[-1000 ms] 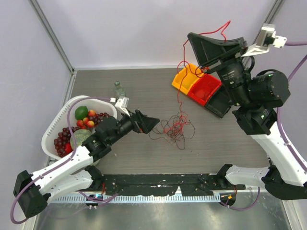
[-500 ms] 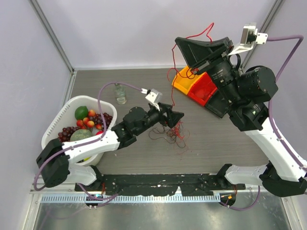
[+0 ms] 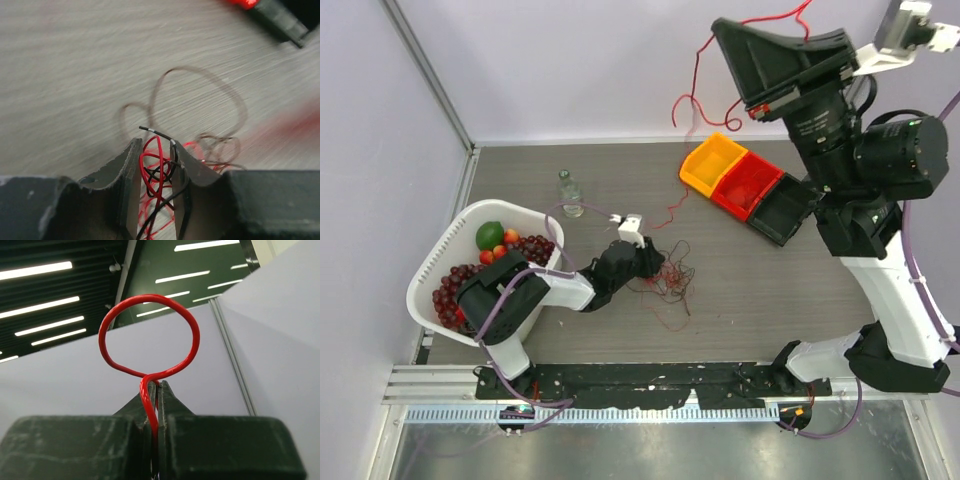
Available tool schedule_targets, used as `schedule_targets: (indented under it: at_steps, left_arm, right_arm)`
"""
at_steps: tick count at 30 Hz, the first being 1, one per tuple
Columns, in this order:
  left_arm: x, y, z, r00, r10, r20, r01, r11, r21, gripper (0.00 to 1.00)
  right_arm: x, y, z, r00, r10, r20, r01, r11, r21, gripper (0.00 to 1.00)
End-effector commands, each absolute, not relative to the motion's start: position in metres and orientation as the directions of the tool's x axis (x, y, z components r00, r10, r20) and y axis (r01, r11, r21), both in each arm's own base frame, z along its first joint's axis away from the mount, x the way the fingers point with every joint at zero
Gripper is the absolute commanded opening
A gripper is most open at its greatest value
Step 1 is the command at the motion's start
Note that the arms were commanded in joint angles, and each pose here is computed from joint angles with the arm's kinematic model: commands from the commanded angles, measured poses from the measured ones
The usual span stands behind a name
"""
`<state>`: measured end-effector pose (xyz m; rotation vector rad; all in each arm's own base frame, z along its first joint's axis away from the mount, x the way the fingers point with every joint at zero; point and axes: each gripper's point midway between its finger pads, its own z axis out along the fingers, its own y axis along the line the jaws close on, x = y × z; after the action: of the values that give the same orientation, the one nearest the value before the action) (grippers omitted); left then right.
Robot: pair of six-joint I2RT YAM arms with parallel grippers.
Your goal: Untangle the cables
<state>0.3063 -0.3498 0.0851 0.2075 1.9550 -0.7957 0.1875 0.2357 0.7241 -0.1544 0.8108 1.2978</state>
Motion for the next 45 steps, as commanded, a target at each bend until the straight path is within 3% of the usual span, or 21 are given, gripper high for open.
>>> schedule_targets:
  at_steps: [1, 8, 12, 17, 20, 25, 32, 45]
  left_arm:
    - [0.298, -0.333, 0.071, -0.548, -0.276, -0.79, 0.397, 0.745, -0.535, 0.31]
    - [0.28, -0.311, 0.066, -0.575, -0.237, -0.783, 0.376, 0.774, -0.51, 0.31]
    - [0.268, -0.309, 0.088, -0.592, -0.192, -0.783, 0.414, 0.761, -0.5, 0.37]
    - [0.246, -0.311, 0.144, -0.603, -0.179, -0.778, 0.488, 0.689, -0.536, 0.59]
    - [0.228, -0.311, 0.181, -0.606, -0.158, -0.78, 0.55, 0.626, -0.553, 0.78]
    - [0.206, -0.298, 0.225, -0.595, -0.151, -0.79, 0.59, 0.585, -0.556, 0.96]
    - [0.186, -0.283, 0.247, -0.615, -0.133, -0.778, 0.593, 0.572, -0.567, 1.0]
    - [0.176, -0.298, 0.262, -0.638, -0.111, -0.762, 0.633, 0.488, -0.601, 1.0]
  right_arm:
    - [0.156, 0.2, 0.775, 0.138, 0.845, -0.517, -0.92, 0.302, 0.248, 0.01]
    - [0.187, 0.194, 0.752, 0.27, 0.781, -0.563, -0.833, 0.482, 0.27, 0.01]
    - [0.229, 0.198, 0.694, 0.322, 0.671, -0.668, -0.701, 0.643, 0.308, 0.01]
    - [0.274, 0.176, 0.638, 0.398, 0.504, -0.766, -0.446, 0.836, 0.319, 0.01]
    - [0.291, 0.163, 0.612, 0.405, 0.438, -0.803, -0.336, 0.888, 0.316, 0.01]
    - [0.318, 0.137, 0.582, 0.412, 0.36, -0.837, -0.195, 0.932, 0.305, 0.0]
    - [0.372, 0.093, 0.557, 0.406, 0.336, -0.85, -0.048, 0.936, 0.348, 0.01]
    - [0.463, 0.024, 0.53, 0.376, 0.392, -0.839, 0.05, 0.896, 0.441, 0.0]
